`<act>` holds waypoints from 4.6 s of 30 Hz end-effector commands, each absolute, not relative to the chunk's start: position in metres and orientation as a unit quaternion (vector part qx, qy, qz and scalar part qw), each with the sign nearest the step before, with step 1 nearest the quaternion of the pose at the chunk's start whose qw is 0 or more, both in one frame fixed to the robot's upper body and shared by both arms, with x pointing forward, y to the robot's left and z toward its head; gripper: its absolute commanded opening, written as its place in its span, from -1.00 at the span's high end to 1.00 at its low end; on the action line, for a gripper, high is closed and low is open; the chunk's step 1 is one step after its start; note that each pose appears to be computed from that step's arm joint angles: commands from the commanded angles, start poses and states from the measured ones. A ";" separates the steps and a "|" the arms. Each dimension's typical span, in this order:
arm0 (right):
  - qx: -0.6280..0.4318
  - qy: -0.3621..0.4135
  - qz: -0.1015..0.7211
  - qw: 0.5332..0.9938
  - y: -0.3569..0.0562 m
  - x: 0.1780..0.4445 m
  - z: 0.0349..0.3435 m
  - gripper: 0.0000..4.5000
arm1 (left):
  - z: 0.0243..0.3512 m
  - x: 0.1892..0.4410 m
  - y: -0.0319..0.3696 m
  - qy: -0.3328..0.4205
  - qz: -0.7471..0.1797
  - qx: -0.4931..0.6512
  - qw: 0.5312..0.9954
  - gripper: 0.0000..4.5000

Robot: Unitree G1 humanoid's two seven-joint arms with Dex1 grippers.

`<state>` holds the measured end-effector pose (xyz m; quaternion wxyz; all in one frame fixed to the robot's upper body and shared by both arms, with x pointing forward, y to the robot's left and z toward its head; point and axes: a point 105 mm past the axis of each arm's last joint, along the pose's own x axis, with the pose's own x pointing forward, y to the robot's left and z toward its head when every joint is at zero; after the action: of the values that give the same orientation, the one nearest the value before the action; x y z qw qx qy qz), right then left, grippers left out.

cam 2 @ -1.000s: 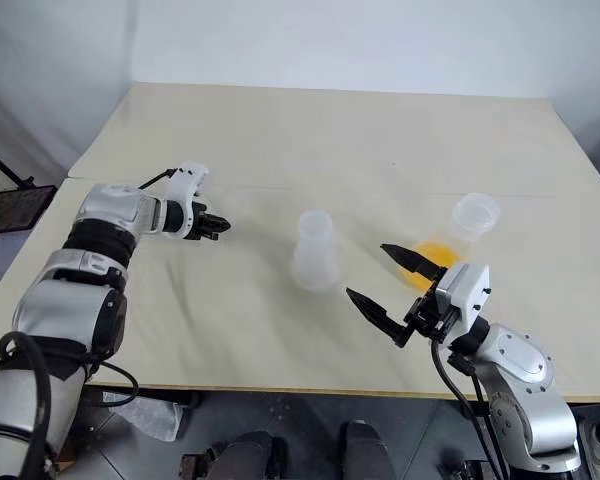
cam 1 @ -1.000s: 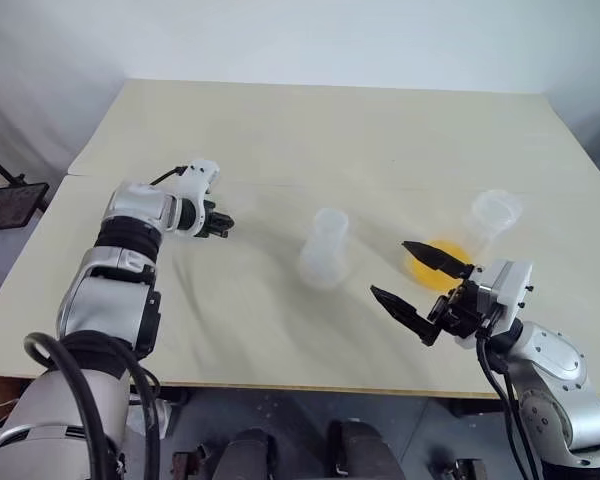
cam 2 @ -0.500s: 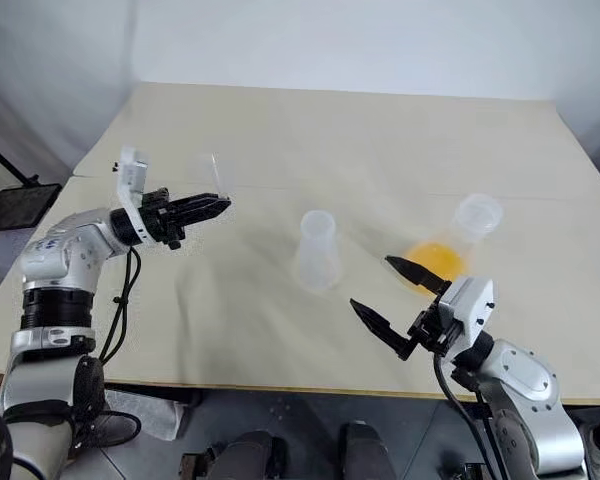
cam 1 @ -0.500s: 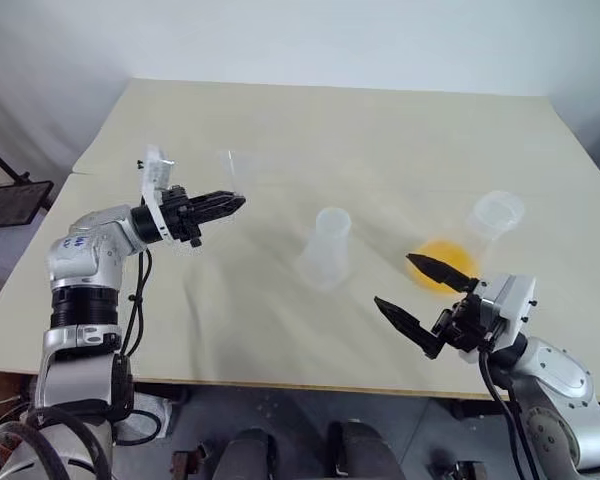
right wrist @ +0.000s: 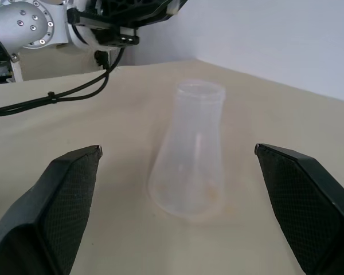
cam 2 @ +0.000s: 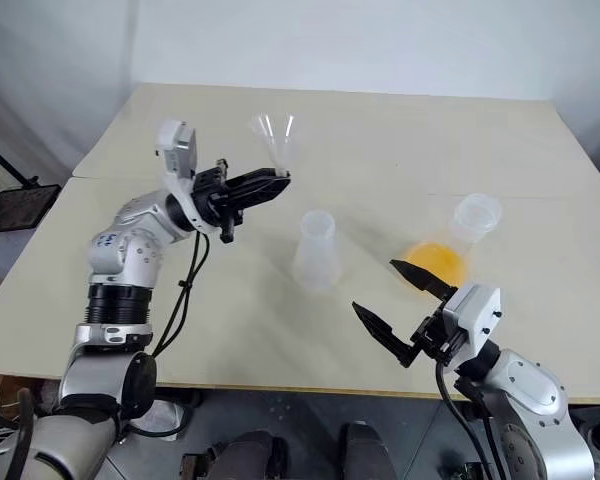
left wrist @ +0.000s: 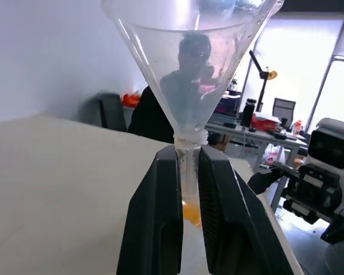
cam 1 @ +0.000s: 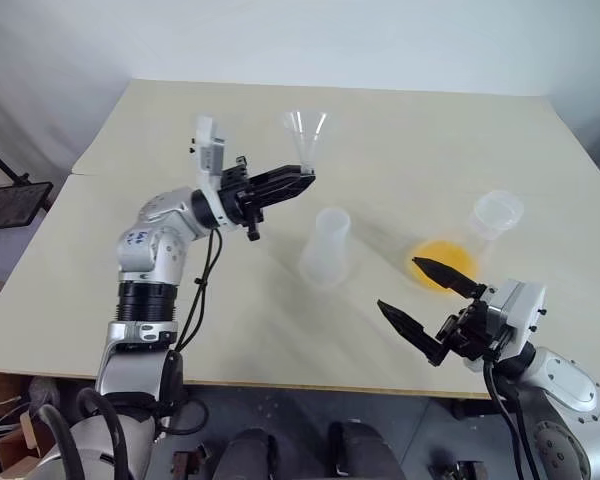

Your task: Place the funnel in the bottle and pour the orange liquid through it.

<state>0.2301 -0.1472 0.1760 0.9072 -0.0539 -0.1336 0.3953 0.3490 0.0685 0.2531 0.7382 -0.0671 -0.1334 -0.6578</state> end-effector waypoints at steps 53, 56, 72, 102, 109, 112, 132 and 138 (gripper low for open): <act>-0.066 -0.171 0.376 0.908 -0.145 0.227 0.194 -1.00 | 0.218 0.357 0.033 -0.148 -0.668 -0.040 0.729 -0.16; -0.066 -0.171 0.376 0.908 -0.144 0.227 0.194 -1.00 | 0.220 0.358 0.033 -0.156 -0.662 -0.036 0.732 -0.56; -0.078 -0.173 0.366 0.911 -0.154 0.225 0.198 -1.00 | 0.219 0.358 0.071 -0.135 -0.667 0.019 0.732 -0.76; -0.069 -0.085 0.083 0.991 -0.270 0.213 0.183 -1.00 | 0.217 0.330 0.148 -0.113 -0.634 0.094 0.759 -1.00; -0.028 -0.036 0.072 0.996 -0.269 0.257 0.183 -1.00 | 0.218 0.325 0.143 -0.117 -0.635 0.092 0.758 -1.00; -0.004 -0.034 0.048 0.998 -0.273 0.275 0.186 -1.00 | 0.219 0.322 0.143 -0.117 -0.635 0.092 0.758 -1.00; 0.014 -0.062 0.093 0.994 -0.251 0.299 0.191 -1.00 | 0.222 0.319 0.145 -0.122 -0.630 0.094 0.761 -1.00; 0.028 -0.075 0.099 0.992 -0.245 0.304 0.194 -1.00 | 0.222 0.320 0.144 -0.122 -0.631 0.094 0.760 -1.00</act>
<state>0.3055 -0.2445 0.1806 0.9934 0.0323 -0.0456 0.0998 0.3210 0.1418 0.2090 0.7633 0.0850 -0.0970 -0.6331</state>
